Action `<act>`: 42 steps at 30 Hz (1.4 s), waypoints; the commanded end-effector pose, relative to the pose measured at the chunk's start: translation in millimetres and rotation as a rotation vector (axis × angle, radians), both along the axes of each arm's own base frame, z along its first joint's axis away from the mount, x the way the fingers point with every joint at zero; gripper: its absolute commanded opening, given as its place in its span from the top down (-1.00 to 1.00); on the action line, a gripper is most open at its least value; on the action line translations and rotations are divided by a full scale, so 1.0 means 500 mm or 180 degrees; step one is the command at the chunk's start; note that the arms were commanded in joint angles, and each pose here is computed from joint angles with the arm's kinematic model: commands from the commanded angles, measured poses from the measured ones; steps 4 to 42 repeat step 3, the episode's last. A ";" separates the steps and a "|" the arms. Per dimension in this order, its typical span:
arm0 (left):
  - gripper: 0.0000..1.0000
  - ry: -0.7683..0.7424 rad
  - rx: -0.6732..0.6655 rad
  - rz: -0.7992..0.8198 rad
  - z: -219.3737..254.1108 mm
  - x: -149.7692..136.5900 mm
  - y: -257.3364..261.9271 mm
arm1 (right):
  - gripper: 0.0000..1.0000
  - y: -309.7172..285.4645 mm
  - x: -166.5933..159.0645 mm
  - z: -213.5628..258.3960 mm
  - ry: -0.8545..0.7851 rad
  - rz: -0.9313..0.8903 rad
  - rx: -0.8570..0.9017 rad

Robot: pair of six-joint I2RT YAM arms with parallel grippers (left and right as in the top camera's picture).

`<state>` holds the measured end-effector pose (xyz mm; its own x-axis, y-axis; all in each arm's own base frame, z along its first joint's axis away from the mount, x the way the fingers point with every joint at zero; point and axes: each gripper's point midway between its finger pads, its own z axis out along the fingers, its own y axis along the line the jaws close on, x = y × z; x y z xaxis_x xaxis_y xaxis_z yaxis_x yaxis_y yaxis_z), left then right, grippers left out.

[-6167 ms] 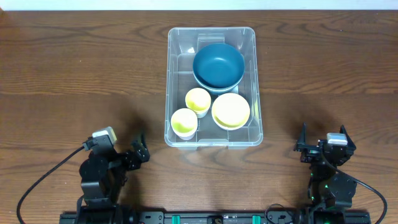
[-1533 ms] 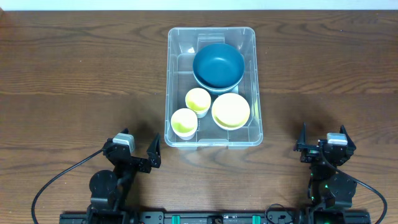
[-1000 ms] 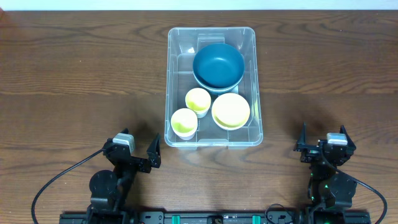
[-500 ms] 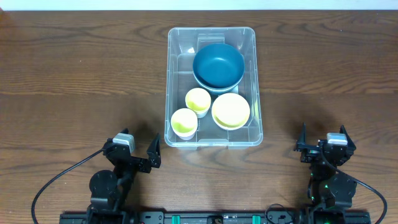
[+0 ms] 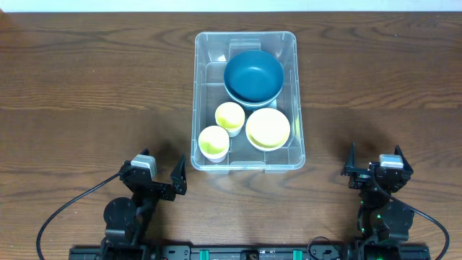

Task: Pack container

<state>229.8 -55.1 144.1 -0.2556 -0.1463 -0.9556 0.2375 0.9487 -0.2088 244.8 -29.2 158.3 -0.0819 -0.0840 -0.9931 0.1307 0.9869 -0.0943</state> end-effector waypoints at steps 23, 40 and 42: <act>-0.96 0.0151 -0.0028 -0.0069 -0.030 -0.004 -0.008 | -0.98 -0.008 -0.001 -0.003 0.0011 -0.0064 0.0033; -0.96 0.0151 -0.0028 -0.0069 -0.030 -0.004 -0.008 | -0.98 -0.008 -0.001 -0.003 0.0011 -0.0064 0.0033; -0.96 0.0151 -0.0028 -0.0069 -0.030 -0.004 -0.008 | -0.98 -0.008 -0.001 -0.003 0.0011 -0.0064 0.0033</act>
